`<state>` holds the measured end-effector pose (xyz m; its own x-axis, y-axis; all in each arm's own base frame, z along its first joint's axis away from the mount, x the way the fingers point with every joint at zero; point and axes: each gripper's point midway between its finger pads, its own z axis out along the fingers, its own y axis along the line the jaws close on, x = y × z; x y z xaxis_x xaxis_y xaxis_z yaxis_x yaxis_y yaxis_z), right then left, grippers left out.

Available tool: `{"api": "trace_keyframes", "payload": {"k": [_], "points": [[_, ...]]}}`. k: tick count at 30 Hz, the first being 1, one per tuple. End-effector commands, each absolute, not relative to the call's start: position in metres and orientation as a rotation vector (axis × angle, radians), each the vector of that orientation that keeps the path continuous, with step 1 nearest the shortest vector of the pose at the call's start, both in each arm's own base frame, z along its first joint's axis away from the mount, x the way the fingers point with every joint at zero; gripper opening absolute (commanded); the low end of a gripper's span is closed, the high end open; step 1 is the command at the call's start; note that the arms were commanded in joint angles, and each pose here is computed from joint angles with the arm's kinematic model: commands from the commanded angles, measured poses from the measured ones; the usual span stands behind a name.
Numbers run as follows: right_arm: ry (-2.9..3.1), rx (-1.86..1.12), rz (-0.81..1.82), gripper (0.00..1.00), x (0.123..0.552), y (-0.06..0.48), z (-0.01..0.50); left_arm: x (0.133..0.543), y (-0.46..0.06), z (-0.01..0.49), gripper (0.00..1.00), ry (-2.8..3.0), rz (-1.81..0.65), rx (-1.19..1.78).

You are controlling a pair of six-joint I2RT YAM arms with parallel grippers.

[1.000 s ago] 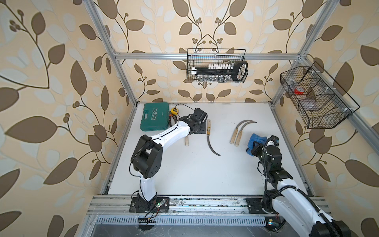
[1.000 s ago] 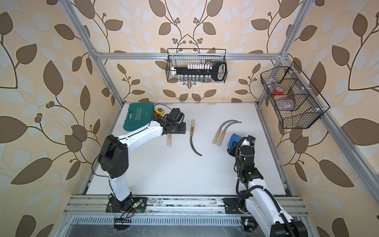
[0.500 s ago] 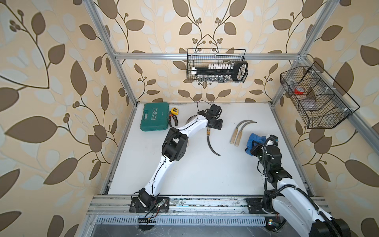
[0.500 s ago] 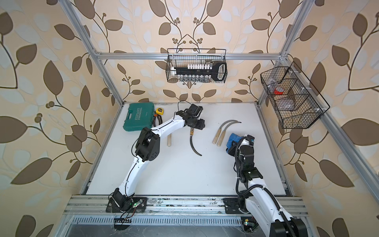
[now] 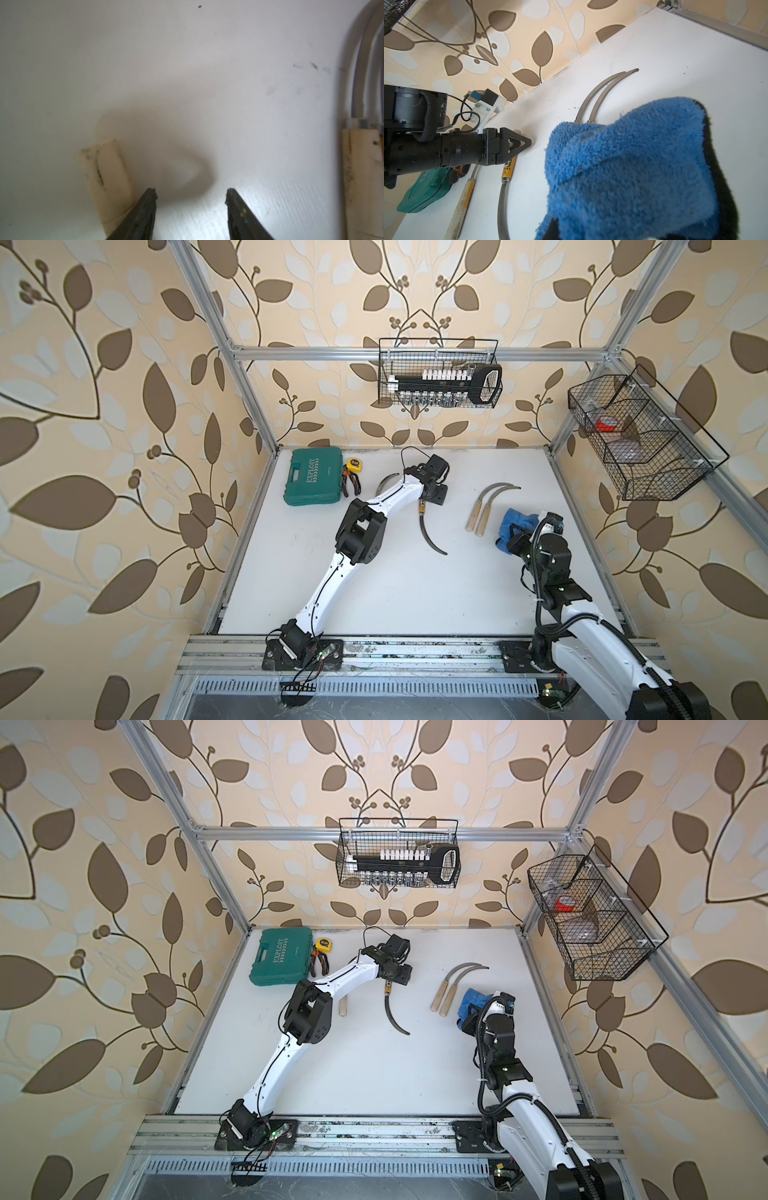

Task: Wipe small sickles with rags
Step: Adjust the small sickle at the center of the board.

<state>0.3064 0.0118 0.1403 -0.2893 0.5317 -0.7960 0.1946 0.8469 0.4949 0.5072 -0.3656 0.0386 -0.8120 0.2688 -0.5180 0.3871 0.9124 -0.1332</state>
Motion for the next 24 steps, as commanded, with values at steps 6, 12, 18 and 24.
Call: {"api": "trace_keyframes", "payload": {"k": [6,12,18,24], "points": [[1.854,0.521,0.367,0.0,0.308,0.013,0.143,0.504,-0.308,0.056,0.52,2.557,-0.072,0.383],[1.854,0.52,0.368,0.0,0.308,0.013,0.143,0.468,-0.287,0.049,0.5,2.618,-0.077,0.354],[1.861,0.519,0.369,0.0,0.308,0.014,0.142,0.446,-0.272,0.054,0.5,2.615,-0.09,0.327],[1.863,0.52,0.366,0.0,0.309,0.013,0.142,0.432,-0.27,0.06,0.51,2.613,-0.142,0.336]]}}
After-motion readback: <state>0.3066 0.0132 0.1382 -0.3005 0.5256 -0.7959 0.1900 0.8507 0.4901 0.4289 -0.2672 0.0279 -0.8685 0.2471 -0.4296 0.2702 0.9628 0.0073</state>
